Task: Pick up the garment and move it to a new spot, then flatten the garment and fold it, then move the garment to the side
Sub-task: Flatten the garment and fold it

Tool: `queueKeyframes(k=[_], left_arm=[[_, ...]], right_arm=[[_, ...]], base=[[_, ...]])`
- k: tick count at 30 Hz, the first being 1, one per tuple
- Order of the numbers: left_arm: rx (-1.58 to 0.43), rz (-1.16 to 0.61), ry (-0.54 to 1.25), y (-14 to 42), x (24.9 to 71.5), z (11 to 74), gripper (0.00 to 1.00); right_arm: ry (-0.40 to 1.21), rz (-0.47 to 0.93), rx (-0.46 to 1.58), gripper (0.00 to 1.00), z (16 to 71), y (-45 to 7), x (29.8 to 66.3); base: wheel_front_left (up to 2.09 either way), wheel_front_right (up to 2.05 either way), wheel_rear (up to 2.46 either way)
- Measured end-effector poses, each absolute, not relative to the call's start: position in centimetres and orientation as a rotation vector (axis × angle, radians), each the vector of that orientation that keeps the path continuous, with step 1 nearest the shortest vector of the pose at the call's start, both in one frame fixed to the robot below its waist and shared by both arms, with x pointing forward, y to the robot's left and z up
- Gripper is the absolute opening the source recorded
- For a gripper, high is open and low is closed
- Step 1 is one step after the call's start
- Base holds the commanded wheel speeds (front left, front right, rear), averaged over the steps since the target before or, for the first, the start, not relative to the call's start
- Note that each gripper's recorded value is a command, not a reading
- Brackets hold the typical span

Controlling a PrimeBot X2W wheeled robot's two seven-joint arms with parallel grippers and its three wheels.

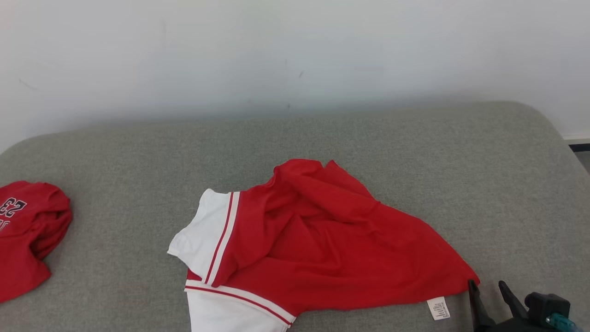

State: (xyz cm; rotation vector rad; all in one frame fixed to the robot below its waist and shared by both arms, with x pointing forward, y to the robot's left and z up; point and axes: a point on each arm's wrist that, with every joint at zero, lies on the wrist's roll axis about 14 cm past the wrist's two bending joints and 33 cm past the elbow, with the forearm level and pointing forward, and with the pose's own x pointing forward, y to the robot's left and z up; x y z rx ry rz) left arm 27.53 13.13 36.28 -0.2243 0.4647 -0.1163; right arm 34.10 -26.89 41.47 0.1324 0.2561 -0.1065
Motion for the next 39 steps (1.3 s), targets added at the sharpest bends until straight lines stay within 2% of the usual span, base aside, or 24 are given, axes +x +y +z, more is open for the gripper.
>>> queueKeyframes(k=[11, 12, 13, 14, 15, 16, 22, 29, 39], left_arm=[[-0.263, -0.117, 0.465, 12.4, 29.0, 35.7, 1.0], [-0.269, -0.117, 0.465, 12.3, 29.1, 35.7, 1.0], [-0.276, -0.119, 0.459, 12.2, 29.3, 35.8, 1.0], [-0.281, -0.127, 0.459, 11.9, 29.4, 35.8, 0.8], [-0.284, -0.131, 0.463, 11.8, 29.4, 35.7, 0.17], [-0.277, -0.139, 0.459, 11.6, 29.4, 35.8, 0.0], [-0.256, -0.156, 0.406, 11.4, 30.3, 37.0, 0.0], [-0.225, -0.162, 0.22, 12.3, 33.5, 42.0, 0.0], [-0.009, -0.339, -0.112, 12.3, 44.7, 55.5, 0.0]], right_arm=[[0.374, -0.088, 0.166, 1.0, 38.5, -25.6, 35.4], [0.381, -0.084, 0.171, 0.71, 38.3, -25.3, 35.5], [0.386, -0.083, 0.173, 0.36, 38.1, -25.2, 35.5], [0.389, -0.082, 0.176, 0.02, 38.1, -25.2, 35.5], [0.389, -0.082, 0.179, 0.0, 38.0, -25.1, 35.5], [0.391, -0.083, 0.182, 0.0, 38.0, -25.1, 35.5], [0.372, -0.085, 0.201, 0.0, 38.4, -25.2, 35.6], [0.266, -0.037, 0.222, 0.0, 41.3, -24.4, 37.6], [0.047, 0.091, 0.202, 0.0, 51.5, -23.0, 46.0]], base=[[0.0, 0.0, 0.0], [0.0, 0.0, 0.0], [0.0, 0.0, 0.0], [0.0, 0.0, 0.0], [0.0, 0.0, 0.0], [0.0, 0.0, 0.0], [0.0, 0.0, 0.0], [0.0, 0.0, 0.0], [0.0, 0.0, 0.0]])
